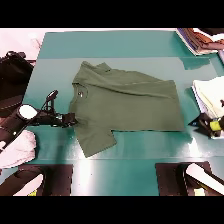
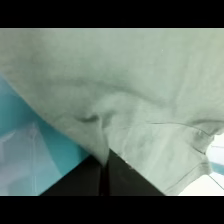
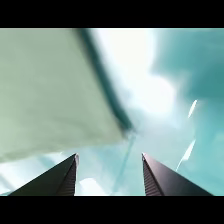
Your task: Fold the shirts.
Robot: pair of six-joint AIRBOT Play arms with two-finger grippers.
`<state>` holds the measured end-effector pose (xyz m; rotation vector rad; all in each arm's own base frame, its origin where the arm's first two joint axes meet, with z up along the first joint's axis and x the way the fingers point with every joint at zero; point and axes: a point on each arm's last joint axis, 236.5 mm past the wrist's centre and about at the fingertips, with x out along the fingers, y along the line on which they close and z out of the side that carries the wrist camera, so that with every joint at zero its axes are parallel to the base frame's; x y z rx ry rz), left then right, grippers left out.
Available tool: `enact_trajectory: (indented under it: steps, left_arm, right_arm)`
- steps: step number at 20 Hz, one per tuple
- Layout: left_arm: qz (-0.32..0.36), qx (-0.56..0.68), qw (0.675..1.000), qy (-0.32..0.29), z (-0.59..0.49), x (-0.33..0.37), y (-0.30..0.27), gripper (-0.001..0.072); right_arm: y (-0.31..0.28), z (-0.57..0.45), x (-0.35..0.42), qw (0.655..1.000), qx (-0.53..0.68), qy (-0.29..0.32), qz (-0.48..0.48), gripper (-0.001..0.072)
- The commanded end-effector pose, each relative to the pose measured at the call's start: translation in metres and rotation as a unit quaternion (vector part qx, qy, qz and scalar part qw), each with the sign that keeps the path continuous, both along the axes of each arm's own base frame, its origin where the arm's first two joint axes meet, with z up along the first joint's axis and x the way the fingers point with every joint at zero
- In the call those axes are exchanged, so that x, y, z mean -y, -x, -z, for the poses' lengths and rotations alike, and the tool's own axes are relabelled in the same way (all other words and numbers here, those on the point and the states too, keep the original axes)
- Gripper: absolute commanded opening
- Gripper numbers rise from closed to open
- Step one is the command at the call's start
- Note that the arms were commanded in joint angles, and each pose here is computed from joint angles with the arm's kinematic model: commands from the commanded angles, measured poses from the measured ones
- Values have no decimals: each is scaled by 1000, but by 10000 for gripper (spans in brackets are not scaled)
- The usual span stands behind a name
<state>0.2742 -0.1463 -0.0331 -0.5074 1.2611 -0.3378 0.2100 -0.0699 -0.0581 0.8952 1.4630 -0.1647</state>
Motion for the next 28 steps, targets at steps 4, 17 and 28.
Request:
enact_trajectory:
  steps: [4,17,28]
  left_arm:
    - [7,2,1000,-3,-2,0,0,23]
    - [8,283,958,-38,-215,-16,-52,22]
    - [-80,747,656,-63,-651,-78,152,22]
  right_arm:
    - [-13,39,-29,995,41,-41,81,426]
    - [-139,-181,-64,926,353,86,-101,20]
    - [-20,-551,-76,690,603,385,-109,19]
